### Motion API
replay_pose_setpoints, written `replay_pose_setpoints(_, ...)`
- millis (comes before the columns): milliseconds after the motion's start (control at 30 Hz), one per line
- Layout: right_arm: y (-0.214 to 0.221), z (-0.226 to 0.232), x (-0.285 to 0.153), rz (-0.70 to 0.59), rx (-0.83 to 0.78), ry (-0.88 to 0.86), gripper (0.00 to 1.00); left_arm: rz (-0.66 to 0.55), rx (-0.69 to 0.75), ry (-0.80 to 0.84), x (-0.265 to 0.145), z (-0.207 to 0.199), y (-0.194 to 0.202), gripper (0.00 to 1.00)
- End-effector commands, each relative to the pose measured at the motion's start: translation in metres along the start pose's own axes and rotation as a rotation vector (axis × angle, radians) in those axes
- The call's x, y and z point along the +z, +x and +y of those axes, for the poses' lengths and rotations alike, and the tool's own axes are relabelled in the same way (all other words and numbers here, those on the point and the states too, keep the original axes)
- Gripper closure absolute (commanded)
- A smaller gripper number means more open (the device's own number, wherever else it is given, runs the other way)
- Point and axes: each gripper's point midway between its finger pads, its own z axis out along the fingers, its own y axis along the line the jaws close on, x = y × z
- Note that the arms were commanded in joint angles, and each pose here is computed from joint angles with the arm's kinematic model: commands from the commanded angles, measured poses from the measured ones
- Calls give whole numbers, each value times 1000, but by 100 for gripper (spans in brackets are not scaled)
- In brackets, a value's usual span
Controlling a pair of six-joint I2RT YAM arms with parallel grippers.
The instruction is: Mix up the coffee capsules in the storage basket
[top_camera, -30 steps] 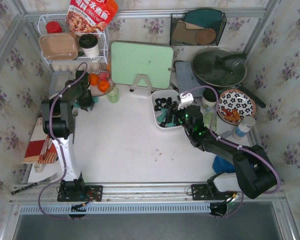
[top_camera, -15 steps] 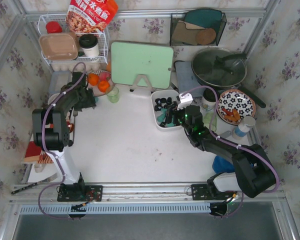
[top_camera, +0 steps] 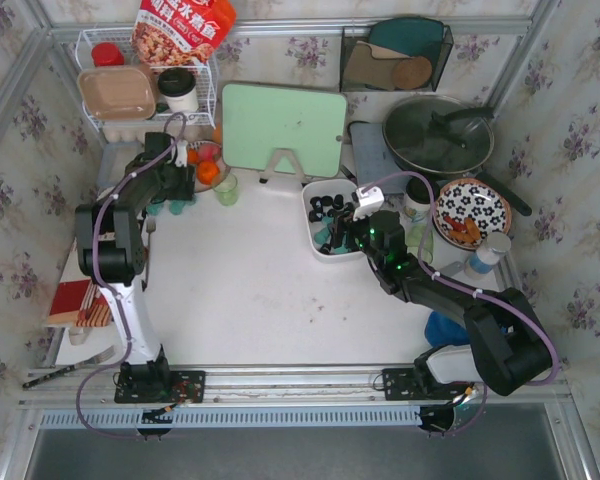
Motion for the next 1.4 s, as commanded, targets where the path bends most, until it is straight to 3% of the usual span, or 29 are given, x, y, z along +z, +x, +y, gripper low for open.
replay_pose_setpoints(0, -10, 5, 1, -41, -14, -27, 29, 34, 80, 3, 8, 7, -10, 37)
replay_pose_setpoints(167, -10, 7, 1, -41, -19, -38, 29, 174, 94, 39, 20, 5, 15, 44)
replay_pose_setpoints(267, -10, 8, 1, -40, -22, -39, 29, 221, 68, 44, 20, 2, 28, 54)
replay_pose_setpoints(433, -8, 9, 2, -36, -23, -45, 29, 253, 36, 10, 16, 4, 43, 59)
replay_pose_setpoints(800, -11, 12, 0, -41, -27, -59, 29, 330, -10, -52, -1, 7, 62, 57)
replay_pose_setpoints(1100, -12, 20, -1, -40, -30, -99, 29, 234, -55, -11, -31, -8, 47, 37)
replay_pose_setpoints(1367, -13, 24, -1, -38, -33, -115, 29, 297, 31, 33, -23, -8, 64, 39)
